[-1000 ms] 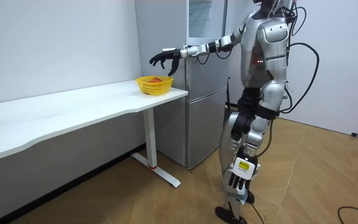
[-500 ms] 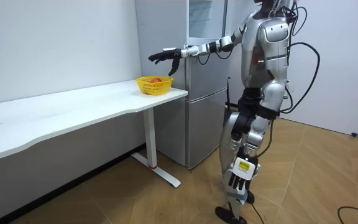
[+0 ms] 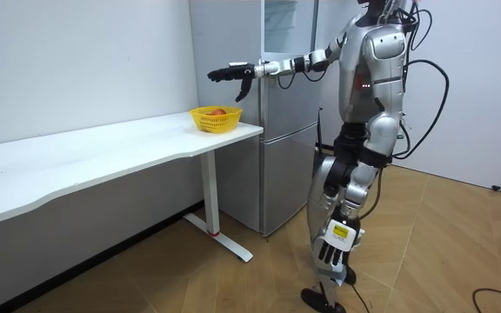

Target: Retrieve from the upper fridge

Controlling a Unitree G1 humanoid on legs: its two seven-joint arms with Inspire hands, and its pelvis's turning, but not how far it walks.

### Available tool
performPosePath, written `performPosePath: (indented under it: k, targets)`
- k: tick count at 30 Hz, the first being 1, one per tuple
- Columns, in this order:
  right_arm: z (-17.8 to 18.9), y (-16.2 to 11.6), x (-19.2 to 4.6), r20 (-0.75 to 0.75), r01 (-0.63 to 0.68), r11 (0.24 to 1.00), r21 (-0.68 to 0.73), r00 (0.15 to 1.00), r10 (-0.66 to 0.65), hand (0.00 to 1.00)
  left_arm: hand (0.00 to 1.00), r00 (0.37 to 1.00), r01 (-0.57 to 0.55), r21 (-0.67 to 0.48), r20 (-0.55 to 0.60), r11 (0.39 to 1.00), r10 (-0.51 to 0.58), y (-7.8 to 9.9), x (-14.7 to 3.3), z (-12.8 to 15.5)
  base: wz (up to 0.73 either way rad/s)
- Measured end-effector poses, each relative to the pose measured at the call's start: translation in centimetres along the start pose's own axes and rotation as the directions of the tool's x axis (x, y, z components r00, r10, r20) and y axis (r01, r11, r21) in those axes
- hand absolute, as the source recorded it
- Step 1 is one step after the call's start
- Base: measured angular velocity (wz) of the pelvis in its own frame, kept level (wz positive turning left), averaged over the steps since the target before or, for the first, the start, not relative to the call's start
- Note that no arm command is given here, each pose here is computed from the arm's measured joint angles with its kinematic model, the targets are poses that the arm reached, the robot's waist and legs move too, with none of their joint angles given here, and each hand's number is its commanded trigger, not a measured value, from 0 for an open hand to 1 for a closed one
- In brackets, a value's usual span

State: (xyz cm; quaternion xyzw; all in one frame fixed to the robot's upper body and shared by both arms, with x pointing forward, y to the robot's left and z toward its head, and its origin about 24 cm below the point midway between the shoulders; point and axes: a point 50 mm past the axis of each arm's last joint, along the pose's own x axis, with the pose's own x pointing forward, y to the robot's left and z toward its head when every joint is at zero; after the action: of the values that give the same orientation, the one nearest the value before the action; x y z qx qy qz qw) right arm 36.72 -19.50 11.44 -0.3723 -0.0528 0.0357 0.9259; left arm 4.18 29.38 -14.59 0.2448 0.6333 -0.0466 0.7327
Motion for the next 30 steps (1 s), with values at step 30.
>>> performPosePath:
  k: [30]
  targets:
    - [2.3,0.0,-13.2,0.174,0.388,0.832,0.396,0.858,-0.483,0.0,0.0,1.0,0.009,-0.111,0.011,0.994,-0.008,-6.4,-0.4,-2.0,-0.21]
